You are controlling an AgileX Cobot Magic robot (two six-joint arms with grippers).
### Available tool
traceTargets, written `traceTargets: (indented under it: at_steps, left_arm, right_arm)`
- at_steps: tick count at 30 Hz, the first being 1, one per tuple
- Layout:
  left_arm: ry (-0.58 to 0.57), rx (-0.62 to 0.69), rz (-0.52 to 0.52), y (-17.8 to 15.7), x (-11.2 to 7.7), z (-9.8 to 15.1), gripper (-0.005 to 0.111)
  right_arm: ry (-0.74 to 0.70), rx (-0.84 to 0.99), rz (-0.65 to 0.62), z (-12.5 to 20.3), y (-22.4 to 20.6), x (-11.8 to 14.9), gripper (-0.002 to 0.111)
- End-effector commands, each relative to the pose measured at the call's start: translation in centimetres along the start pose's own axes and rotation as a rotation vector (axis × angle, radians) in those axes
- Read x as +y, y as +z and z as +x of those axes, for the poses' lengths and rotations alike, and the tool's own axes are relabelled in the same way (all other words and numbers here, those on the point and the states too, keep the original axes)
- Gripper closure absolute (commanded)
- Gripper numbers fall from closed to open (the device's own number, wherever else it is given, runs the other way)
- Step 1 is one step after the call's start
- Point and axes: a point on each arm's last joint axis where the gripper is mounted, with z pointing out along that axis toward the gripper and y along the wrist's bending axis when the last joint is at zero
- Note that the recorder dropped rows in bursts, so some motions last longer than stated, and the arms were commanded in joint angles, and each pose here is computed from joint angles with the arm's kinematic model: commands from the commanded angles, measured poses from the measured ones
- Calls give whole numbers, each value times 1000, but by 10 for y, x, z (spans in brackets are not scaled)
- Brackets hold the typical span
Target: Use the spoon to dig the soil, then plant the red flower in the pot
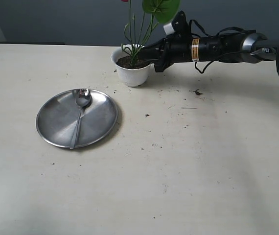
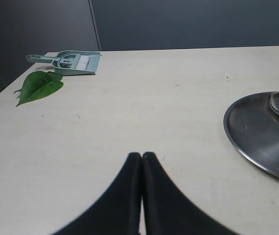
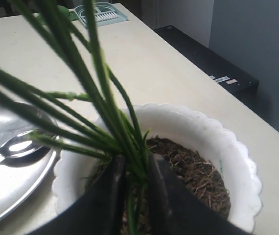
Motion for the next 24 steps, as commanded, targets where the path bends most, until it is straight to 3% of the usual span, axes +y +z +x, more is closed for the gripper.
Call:
traceTargets:
  at_steps: [1,14,18,24]
  left_arm:
    - [-1,-8,-1,0,0,1,107]
    - [-1,-6,-1,0,0,1,107]
    - [-1,-6,-1,0,0,1,107]
    - [-1,-6,-1,0,0,1,107]
  right_arm:
    - [-10,7,-11,-2,1,2,91]
    - [-46,48,-11,-12,-5,3,91]
    - [-35,39,-25,-14,-5,4,67]
    - [-24,49,-3,-14,-5,3,67]
